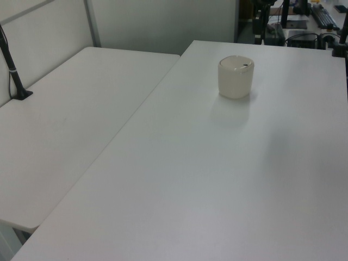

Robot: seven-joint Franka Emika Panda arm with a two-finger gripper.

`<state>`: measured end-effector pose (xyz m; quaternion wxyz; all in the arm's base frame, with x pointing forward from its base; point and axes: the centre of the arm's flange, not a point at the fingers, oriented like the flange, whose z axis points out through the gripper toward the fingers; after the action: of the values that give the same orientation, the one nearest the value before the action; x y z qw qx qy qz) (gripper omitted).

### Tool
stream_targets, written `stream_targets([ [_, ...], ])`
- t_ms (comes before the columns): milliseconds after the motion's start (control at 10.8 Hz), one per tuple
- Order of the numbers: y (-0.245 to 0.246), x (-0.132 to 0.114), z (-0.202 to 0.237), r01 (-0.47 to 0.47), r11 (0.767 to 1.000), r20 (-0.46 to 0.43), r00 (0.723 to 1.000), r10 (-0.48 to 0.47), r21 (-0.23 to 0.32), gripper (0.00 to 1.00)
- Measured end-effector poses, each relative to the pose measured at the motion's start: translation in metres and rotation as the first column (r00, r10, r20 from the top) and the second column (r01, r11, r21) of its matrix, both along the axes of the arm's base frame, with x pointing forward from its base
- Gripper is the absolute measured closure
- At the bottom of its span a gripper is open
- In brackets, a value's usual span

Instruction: Open the trash bin

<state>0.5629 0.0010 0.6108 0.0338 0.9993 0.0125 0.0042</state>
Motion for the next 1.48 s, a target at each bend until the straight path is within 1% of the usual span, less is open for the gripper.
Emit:
stream_targets([
  [92,0.000,0.000,0.000,0.000,1.000,0.000,1.000,0.000,0.000,0.82],
  [185,0.000,0.000,0.000,0.000,1.000,0.000,1.000,0.000,0.000,0.95],
  [277,0.000,0.000,0.000,0.000,1.000,0.000,1.000,0.000,0.000,0.99],
  [554,-0.001,0.000,0.000,0.002,1.000,0.000,1.000,-0.002,0.000,0.99],
  [738,-0.013,0.001,-0.003,0.026,1.000,-0.004,1.000,-0.026,-0.001,0.99],
  [1015,-0.075,0.019,-0.023,0.129,0.992,0.034,0.991,-0.128,-0.003,0.99],
  [1199,-0.124,0.038,-0.056,0.199,0.980,0.058,0.978,-0.199,-0.007,0.99],
  [1476,-0.163,0.056,-0.095,0.261,0.965,0.087,0.962,-0.259,-0.010,0.99],
])
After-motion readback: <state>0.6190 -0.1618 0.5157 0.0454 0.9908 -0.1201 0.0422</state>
